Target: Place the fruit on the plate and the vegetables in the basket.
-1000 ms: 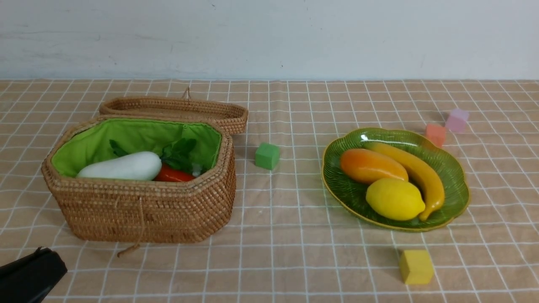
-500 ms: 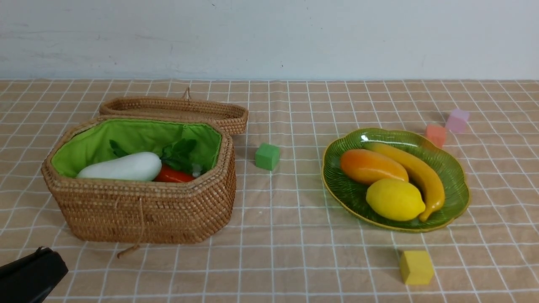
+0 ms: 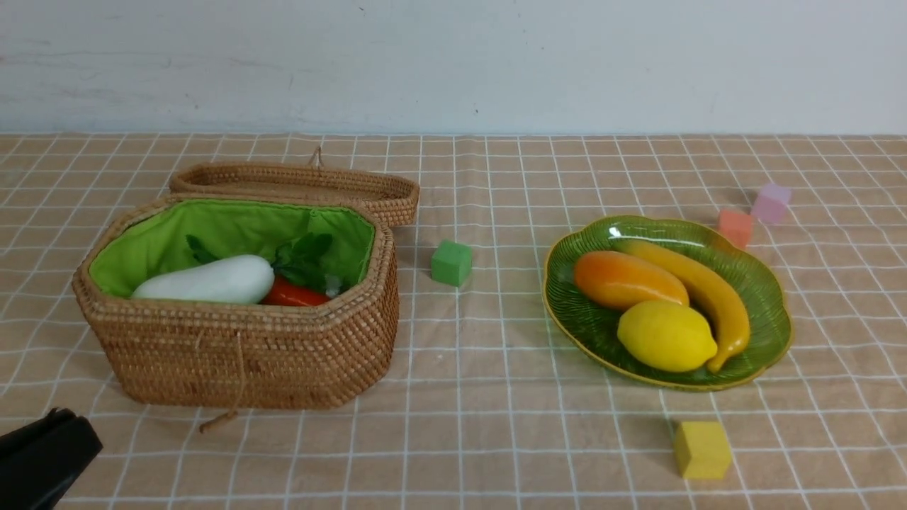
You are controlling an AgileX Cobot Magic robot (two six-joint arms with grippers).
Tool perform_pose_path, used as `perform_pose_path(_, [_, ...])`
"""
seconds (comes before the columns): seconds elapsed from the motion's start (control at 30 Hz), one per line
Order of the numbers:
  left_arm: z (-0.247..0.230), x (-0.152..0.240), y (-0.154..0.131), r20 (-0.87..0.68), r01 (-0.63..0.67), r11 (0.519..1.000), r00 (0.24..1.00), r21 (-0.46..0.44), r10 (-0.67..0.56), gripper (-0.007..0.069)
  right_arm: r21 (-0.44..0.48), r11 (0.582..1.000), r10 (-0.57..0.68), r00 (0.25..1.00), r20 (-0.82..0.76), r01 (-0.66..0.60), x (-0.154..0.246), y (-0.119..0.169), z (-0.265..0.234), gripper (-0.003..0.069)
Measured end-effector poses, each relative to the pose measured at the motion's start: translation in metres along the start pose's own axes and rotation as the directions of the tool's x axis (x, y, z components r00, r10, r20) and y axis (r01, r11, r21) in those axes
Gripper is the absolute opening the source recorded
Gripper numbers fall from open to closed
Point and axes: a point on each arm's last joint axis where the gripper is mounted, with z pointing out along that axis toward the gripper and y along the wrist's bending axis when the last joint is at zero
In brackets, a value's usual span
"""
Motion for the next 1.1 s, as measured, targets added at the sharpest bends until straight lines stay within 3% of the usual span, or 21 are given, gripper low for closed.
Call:
perform_pose_path(0.2, [-0.015, 0.010, 0.014, 0.033, -0.005, 0.966, 0.999, -0.258, 0.014, 0.0008, 0.000, 1.000, 0.000, 1.000, 0.000, 0.000, 0.000, 0.000, 0.000, 0.0011])
perform_pose_path(0.27, [-0.019, 0.018, 0.015, 0.048, -0.056, 0.958, 0.996, -0.282, 0.072, -0.0013, 0.000, 1.000, 0.000, 1.000, 0.000, 0.000, 0.000, 0.000, 0.000, 0.0013])
perform_pose_path(0.3, [-0.019, 0.022, 0.017, 0.059, -0.070, 0.933, 0.994, -0.352, 0.097, -0.0013, 0.000, 1.000, 0.000, 1.000, 0.000, 0.000, 0.000, 0.000, 0.000, 0.0014])
perform_pose_path(0.37, [-0.018, 0.034, 0.022, 0.057, -0.085, 0.908, 0.991, -0.409, 0.118, -0.0013, 0.000, 1.000, 0.000, 1.000, 0.000, 0.000, 0.000, 0.000, 0.000, 0.0015])
perform_pose_path(0.47, [-0.015, 0.055, 0.030, 0.030, -0.061, 0.883, 0.996, -0.465, 0.084, -0.0013, 0.000, 1.000, 0.000, 1.000, 0.001, 0.000, 0.000, 0.000, 0.000, 0.0018])
perform_pose_path(0.63, [-0.015, 0.083, 0.035, -0.078, 0.071, 0.862, 0.989, -0.503, -0.127, -0.0013, 0.000, 1.000, 0.000, 1.000, 0.001, 0.000, 0.000, 0.000, 0.000, 0.0018])
perform_pose_path(0.77, [-0.017, 0.092, 0.036, -0.120, 0.134, 0.841, 0.966, -0.524, -0.228, -0.0013, 0.000, 1.000, 0.000, 1.000, 0.001, 0.000, 0.000, 0.000, 0.000, 0.0021])
perform_pose_path(1.1, [-0.017, 0.092, 0.036, -0.106, 0.165, 0.831, 0.960, -0.530, -0.258, -0.0013, 0.000, 1.000, 0.000, 1.000, 0.001, 0.000, 0.000, 0.000, 0.000, 0.0025])
